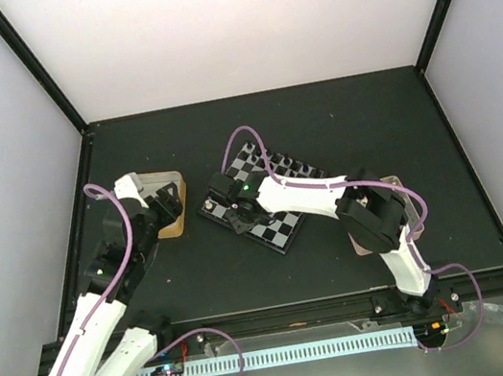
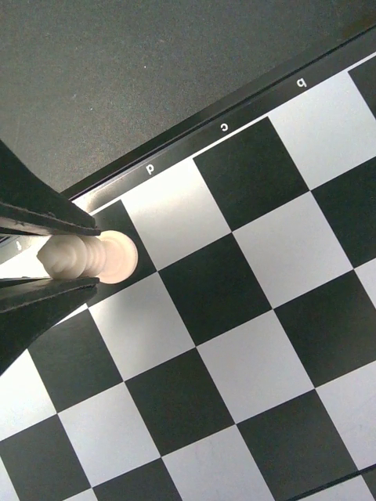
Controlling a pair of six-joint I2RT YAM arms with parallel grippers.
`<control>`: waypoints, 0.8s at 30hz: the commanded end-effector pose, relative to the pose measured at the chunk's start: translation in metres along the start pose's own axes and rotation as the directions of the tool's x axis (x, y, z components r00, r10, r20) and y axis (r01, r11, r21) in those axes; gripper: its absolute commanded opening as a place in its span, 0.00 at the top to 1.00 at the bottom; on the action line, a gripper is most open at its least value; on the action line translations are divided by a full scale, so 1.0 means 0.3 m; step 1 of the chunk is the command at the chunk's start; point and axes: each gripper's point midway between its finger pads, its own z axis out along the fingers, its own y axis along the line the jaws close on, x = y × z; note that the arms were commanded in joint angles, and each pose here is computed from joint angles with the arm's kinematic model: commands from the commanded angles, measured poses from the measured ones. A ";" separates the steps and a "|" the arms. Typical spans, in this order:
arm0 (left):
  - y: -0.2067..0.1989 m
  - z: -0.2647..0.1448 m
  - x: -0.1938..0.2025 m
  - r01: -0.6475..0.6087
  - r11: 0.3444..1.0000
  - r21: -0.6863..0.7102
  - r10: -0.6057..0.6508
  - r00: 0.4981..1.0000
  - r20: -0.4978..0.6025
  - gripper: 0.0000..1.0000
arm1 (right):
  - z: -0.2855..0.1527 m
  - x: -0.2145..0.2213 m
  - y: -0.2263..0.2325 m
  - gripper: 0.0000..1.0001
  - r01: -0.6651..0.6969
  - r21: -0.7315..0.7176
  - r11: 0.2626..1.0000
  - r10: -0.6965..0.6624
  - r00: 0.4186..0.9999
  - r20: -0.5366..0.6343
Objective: Set up the chess pieces on the board
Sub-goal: Place the chess piece on the chessboard.
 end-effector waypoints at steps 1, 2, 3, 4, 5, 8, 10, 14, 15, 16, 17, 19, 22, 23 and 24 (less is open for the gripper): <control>0.001 0.001 -0.013 0.009 1.000 -0.001 -0.009 1.000 0.014 0.26 | -0.012 0.035 0.001 0.85 0.007 -0.013 1.000 -0.007 0.999 -0.037; 0.002 0.002 -0.011 0.008 1.000 -0.002 -0.008 1.000 0.013 0.27 | -0.014 0.037 0.002 0.85 0.008 -0.016 1.000 -0.009 0.999 -0.039; 0.001 0.003 -0.010 0.009 1.000 -0.001 -0.009 1.000 0.011 0.26 | -0.014 0.040 0.003 0.85 0.010 -0.018 1.000 -0.011 0.999 -0.041; 0.002 0.004 -0.009 0.007 1.000 -0.002 -0.007 1.000 0.009 0.26 | -0.016 0.041 0.006 0.85 0.012 -0.025 1.000 -0.013 0.999 -0.044; 0.001 0.004 -0.008 0.008 1.000 -0.001 -0.008 1.000 0.008 0.26 | -0.015 0.044 0.011 0.85 0.013 -0.032 0.999 -0.015 0.999 -0.049; 0.001 0.005 -0.008 0.008 1.000 -0.002 -0.008 1.000 0.008 0.26 | -0.015 0.051 0.016 0.85 0.015 -0.043 0.999 -0.017 0.998 -0.060; 0.001 0.005 -0.008 0.007 1.000 -0.002 -0.007 1.000 0.008 0.26 | -0.016 0.049 0.007 0.85 0.012 -0.029 1.000 -0.013 0.998 -0.053; 0.001 0.005 -0.008 0.009 1.000 -0.001 -0.009 1.000 0.008 0.26 | -0.017 0.049 -0.002 0.84 0.015 -0.012 1.000 -0.016 0.998 -0.058; 0.000 0.005 -0.009 0.009 1.000 -0.001 -0.009 1.000 0.008 0.26 | -0.020 0.047 0.000 0.83 0.015 -0.016 1.000 -0.016 0.998 -0.054; 0.001 0.005 -0.007 0.007 1.000 -0.002 -0.007 1.000 0.007 0.26 | -0.028 0.042 0.000 0.82 0.014 -0.019 1.000 -0.015 0.999 -0.044; 0.001 0.004 -0.008 0.007 1.000 -0.001 -0.007 1.000 0.008 0.26 | -0.032 0.037 -0.001 0.81 0.013 -0.017 1.000 -0.014 0.999 -0.040; 0.000 0.005 -0.007 0.009 1.000 0.000 -0.009 1.000 0.007 0.26 | -0.045 0.027 -0.001 0.80 0.013 -0.013 1.000 -0.014 0.999 -0.032; -0.002 0.005 -0.006 0.009 1.000 0.003 -0.009 1.000 0.003 0.26 | -0.070 0.003 0.001 0.77 0.005 -0.016 1.000 -0.005 1.000 -0.008; -0.005 0.004 -0.008 0.009 1.000 0.006 -0.009 1.000 0.005 0.26 | -0.081 -0.003 -0.001 0.76 0.001 -0.016 1.000 -0.001 1.000 0.003; -0.005 0.004 -0.008 0.007 1.000 0.007 -0.007 1.000 0.005 0.26 | -0.093 -0.012 -0.002 0.75 -0.005 -0.019 1.000 0.006 1.000 0.014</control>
